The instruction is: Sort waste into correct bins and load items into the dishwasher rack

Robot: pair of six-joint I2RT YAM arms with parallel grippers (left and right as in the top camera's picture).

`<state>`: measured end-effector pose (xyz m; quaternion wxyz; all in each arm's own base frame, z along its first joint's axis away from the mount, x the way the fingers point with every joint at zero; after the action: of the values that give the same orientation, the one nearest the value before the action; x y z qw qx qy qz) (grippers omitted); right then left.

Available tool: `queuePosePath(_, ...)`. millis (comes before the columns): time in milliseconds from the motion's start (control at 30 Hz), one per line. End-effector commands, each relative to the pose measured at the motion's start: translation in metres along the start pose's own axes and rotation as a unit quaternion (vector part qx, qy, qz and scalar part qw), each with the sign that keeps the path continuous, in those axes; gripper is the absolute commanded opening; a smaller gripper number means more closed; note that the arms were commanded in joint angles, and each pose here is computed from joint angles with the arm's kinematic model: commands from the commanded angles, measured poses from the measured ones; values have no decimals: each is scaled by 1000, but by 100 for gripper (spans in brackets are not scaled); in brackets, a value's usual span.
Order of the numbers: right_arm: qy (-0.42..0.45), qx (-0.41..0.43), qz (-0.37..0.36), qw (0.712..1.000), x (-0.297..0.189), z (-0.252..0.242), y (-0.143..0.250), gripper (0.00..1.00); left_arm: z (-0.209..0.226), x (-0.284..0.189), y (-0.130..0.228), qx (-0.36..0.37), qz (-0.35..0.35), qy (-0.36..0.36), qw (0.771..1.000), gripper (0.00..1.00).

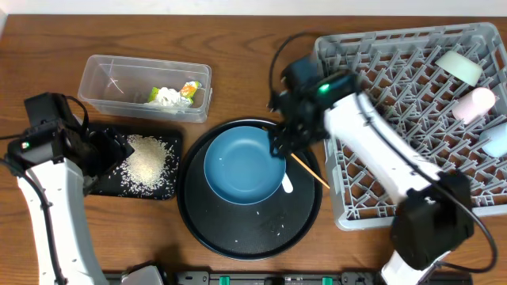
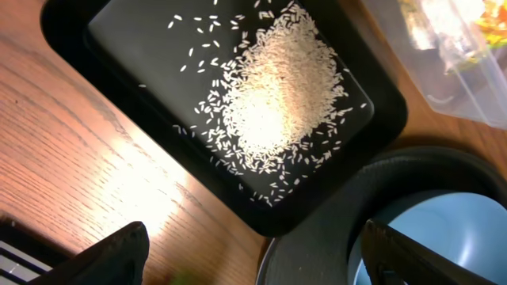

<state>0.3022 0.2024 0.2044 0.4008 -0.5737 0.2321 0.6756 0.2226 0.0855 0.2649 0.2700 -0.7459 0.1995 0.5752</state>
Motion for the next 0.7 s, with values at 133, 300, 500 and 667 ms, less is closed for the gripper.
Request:
queuePosePath(133, 31, 70, 12, 997, 49, 8, 13, 63, 3, 5, -1, 0, 9, -12, 1000, 86)
queuePosePath(300, 29, 110, -2, 994, 70, 9, 18, 57, 3, 6, 0, 0, 10, -13, 1000, 86)
queuePosePath(500, 25, 130, -11, 991, 85, 17, 22, 53, 3, 6, 0, -1, 10, -13, 1000, 86)
queuePosePath(667, 23, 153, -10, 988, 99, 23, 21, 46, 3, 6, 0, -8, 10, -13, 1000, 86)
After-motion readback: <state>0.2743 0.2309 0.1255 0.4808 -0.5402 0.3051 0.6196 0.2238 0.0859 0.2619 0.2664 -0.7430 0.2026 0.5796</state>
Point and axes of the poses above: each gripper's point midway between its finger pads, its own x axis out along the fingers, its own z axis along the line the jaws close on, y = z × x, the point moved 10 cm from there along -x, back along the fingers, and after that the axes turned 7 degrees about -x, right-handed, at the moved point
